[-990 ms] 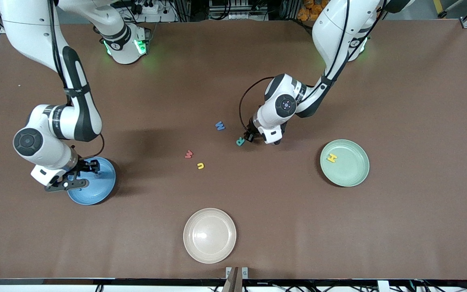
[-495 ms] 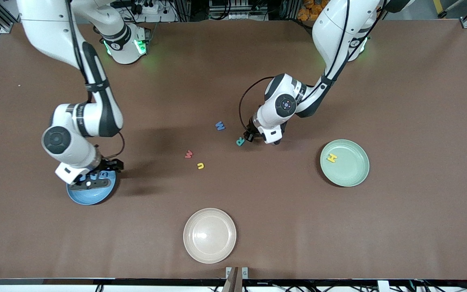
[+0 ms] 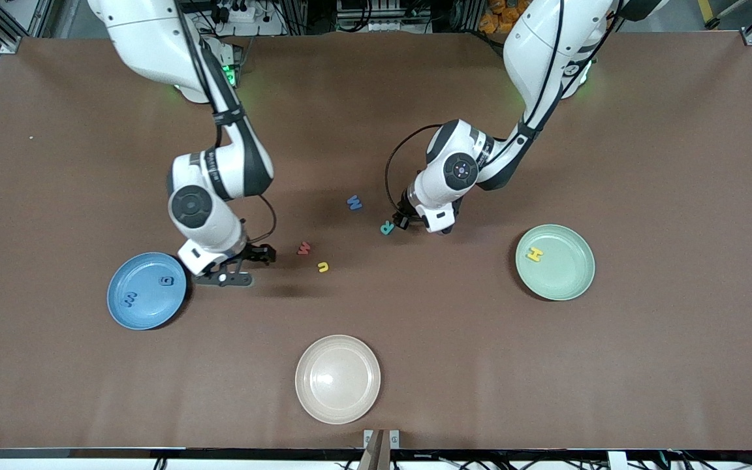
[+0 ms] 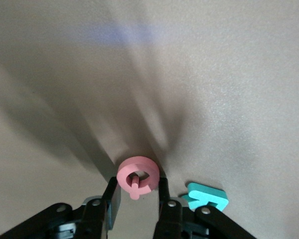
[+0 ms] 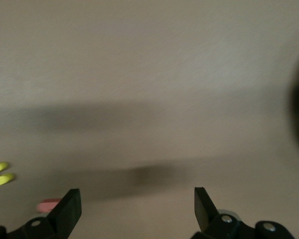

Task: Sort upper and lower case letters into plates
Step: 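Carry the Q toward the green plate while the right gripper grasps pink m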

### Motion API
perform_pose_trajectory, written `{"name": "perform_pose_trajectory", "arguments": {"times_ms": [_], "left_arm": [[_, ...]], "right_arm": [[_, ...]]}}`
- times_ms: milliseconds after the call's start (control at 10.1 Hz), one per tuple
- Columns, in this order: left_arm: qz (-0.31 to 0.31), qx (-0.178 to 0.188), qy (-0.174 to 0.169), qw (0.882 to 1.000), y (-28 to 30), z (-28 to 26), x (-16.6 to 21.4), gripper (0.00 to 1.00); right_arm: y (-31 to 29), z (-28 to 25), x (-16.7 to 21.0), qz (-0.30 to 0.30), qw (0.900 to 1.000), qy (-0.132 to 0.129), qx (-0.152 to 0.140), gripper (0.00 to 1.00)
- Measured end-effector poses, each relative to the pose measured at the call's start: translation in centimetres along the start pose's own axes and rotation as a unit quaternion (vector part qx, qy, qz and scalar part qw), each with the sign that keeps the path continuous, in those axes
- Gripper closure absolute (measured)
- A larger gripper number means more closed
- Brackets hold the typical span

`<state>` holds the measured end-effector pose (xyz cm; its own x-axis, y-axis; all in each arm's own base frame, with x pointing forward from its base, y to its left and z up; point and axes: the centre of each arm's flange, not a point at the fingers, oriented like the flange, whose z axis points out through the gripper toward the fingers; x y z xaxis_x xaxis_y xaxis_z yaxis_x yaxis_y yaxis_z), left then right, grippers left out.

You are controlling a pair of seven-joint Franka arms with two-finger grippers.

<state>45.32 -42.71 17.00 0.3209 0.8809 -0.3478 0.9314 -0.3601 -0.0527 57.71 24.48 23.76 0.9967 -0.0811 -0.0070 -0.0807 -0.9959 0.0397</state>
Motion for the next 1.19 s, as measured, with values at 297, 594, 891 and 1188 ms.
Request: {"name": "perform_pose_trajectory", "arguments": {"times_ms": [297, 594, 891, 1188], "left_arm": [[0.001, 0.004, -0.003, 1.0, 0.6, -0.6, -0.3, 0.65], [0.011, 0.02, -0.004, 1.0, 1.4, -1.9, 0.9, 0.65], [0.063, 0.06, -0.018, 0.996, 2.8, -8.5, 7.2, 0.65], [0.145, 0.098, -0.046, 0.984, 2.1, -15.1, 16.5, 0.65]], "right_arm": [[-6.2, 2.8, -2.9, 0.027, 1.0, 0.015, -0.004, 0.0], [-8.2, 4.7, -4.1, 0.048, 0.999, 0.0, 0.017, 0.0], [-8.1, 4.8, -4.1, 0.055, 0.998, -0.003, 0.019, 0.0], [-8.5, 5.3, -4.7, 0.075, 0.996, -0.017, 0.034, 0.0]]}}
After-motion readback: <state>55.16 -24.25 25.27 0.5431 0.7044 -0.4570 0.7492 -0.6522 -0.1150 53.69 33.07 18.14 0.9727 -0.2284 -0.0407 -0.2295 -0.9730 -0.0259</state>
